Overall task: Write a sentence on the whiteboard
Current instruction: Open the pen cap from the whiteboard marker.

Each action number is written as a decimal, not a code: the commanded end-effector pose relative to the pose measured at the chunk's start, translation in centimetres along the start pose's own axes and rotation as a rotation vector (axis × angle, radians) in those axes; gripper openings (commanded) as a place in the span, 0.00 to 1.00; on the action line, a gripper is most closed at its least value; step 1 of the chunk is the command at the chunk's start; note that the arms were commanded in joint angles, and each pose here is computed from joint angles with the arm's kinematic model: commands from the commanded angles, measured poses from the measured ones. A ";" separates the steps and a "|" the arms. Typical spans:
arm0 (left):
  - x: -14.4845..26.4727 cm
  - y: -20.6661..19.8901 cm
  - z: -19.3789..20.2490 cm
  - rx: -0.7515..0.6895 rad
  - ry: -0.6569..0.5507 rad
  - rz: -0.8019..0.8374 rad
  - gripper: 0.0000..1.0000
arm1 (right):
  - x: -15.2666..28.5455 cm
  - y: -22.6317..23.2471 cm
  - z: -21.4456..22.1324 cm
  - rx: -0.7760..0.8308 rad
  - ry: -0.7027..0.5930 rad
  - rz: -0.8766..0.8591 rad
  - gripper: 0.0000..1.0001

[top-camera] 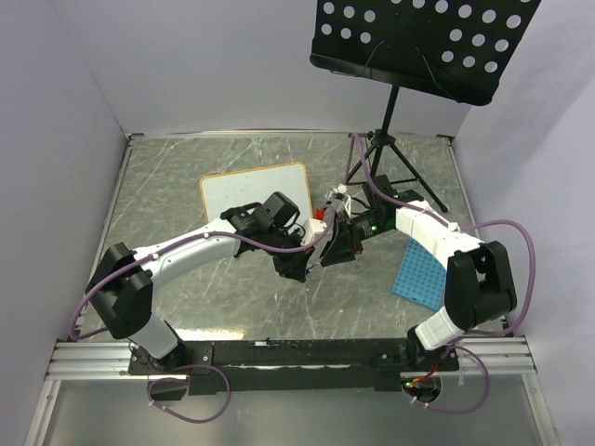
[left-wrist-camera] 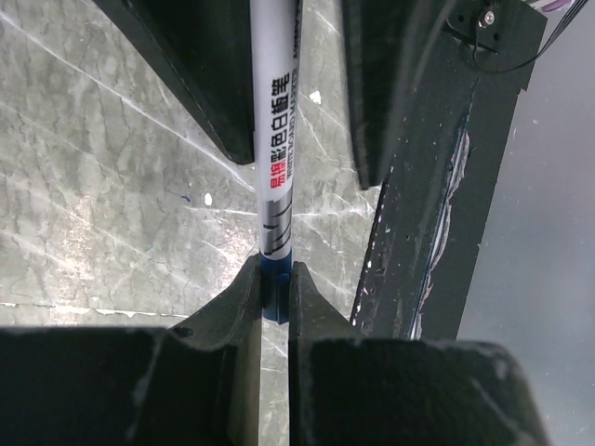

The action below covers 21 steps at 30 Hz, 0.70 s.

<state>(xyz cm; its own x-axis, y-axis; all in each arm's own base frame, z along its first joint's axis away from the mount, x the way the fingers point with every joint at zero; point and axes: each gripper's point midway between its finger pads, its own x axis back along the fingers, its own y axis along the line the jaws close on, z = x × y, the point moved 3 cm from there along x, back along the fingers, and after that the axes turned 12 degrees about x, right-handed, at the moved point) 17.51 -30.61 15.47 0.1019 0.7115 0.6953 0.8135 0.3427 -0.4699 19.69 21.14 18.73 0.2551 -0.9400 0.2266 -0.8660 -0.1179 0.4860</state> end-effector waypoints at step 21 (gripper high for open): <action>1.4 0.3 1.8 -0.050 -0.028 -0.024 0.01 | 1.6 1.5 -3.4 0.102 -0.080 -0.002 0.00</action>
<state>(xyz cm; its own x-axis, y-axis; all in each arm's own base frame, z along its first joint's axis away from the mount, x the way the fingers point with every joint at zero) 17.25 -30.48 15.78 0.1023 0.7331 0.6724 0.8058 0.3352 -0.4881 20.56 21.12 18.48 0.2486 -0.9331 0.2598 -0.8933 -0.1172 0.4338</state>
